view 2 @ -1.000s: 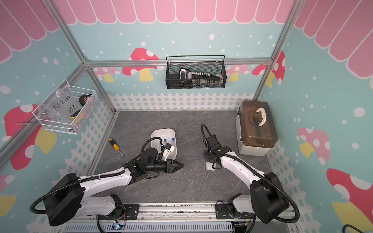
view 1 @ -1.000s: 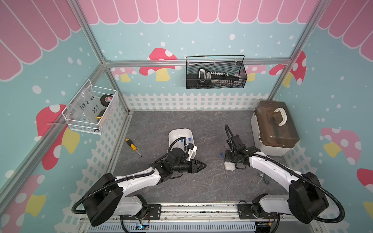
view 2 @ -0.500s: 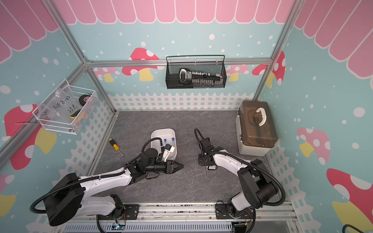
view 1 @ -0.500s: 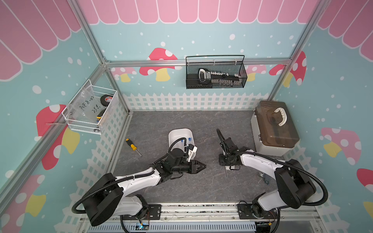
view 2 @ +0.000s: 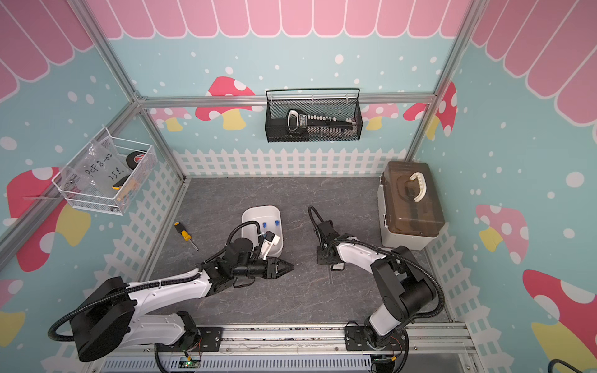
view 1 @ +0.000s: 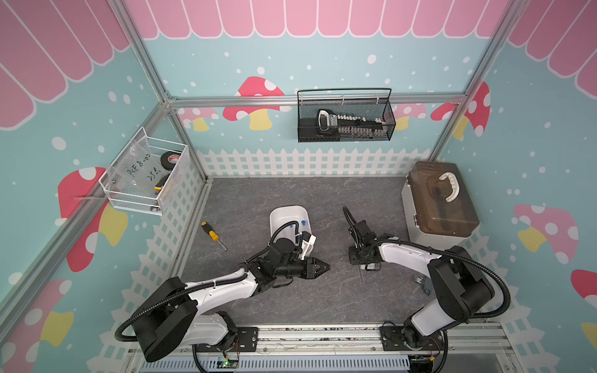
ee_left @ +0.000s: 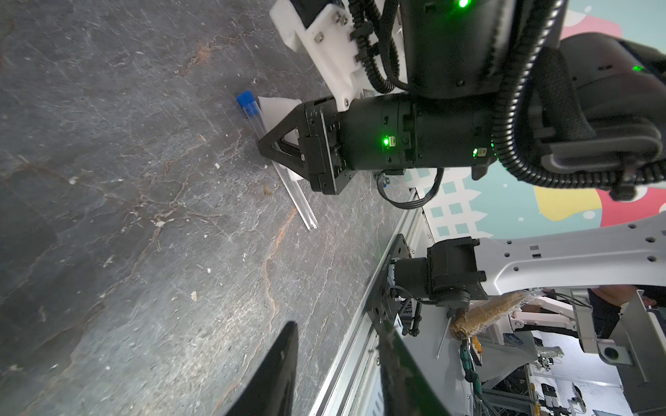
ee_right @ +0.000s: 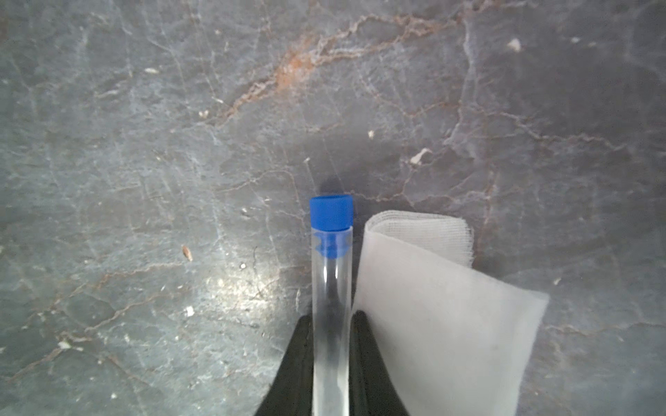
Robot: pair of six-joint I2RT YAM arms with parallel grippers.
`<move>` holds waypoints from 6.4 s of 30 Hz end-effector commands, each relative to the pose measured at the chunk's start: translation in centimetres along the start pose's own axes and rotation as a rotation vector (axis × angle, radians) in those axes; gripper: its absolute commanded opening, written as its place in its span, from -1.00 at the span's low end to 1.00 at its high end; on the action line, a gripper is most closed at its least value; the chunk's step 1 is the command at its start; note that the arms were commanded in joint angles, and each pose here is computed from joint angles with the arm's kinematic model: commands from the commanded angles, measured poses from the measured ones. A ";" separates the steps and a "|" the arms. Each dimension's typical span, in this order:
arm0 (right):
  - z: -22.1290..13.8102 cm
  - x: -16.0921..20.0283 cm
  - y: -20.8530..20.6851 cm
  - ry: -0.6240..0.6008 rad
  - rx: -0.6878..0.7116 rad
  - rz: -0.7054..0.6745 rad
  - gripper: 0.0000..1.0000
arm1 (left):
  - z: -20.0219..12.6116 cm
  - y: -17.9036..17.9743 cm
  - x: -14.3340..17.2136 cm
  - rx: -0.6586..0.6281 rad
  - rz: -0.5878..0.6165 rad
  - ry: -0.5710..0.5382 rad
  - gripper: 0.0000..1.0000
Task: Wipe the exteriors of test tubes
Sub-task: Pick up the test tube at the center of the board, then pick up the cleaning item at the center of the board, then wipe the dirt from the test tube.
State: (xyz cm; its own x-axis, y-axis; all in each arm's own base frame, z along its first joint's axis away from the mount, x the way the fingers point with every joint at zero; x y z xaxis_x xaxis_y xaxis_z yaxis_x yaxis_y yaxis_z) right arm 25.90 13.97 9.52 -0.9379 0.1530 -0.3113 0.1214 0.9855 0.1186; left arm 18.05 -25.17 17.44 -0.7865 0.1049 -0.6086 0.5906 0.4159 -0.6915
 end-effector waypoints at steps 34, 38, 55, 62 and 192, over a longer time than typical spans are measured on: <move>-13.5 -1.5 4.2 -0.237 -0.832 0.275 -0.77 | 6.2 -1.8 -2.2 0.310 -0.016 -0.162 -0.11; -13.6 -1.3 4.0 -0.242 -0.833 0.276 -0.77 | 6.5 -1.6 -2.1 0.306 -0.028 -0.159 -0.38; -14.2 -0.8 3.7 -0.279 -0.857 0.233 -0.57 | 6.2 -1.3 -2.0 0.290 -0.049 -0.184 -0.89; -14.8 -0.8 3.6 -0.302 -0.867 0.221 -0.04 | 5.9 -0.7 -1.7 0.206 -0.058 -0.176 -0.94; -14.4 2.1 9.0 -0.275 -0.884 0.036 -0.49 | 1.2 -2.6 -3.2 -0.081 0.172 -0.118 -0.91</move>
State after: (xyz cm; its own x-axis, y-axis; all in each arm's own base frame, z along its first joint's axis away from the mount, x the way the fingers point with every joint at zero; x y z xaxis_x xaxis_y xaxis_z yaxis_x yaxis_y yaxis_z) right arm 21.14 22.16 23.46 -0.8128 0.2735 -0.5144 -0.2651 0.6128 0.7445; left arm 19.18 -27.57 20.41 -0.6514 0.0794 -0.7545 0.6864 0.4853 -0.5415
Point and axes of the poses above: each gripper's point midway between its finger pads, its own z axis out along the fingers, its own y axis along the line the jaws close on, x = y × z, the point moved 8 cm from there along -z, back along the fingers, and after that the axes turned 12 degrees about z, right-handed, at the moved point
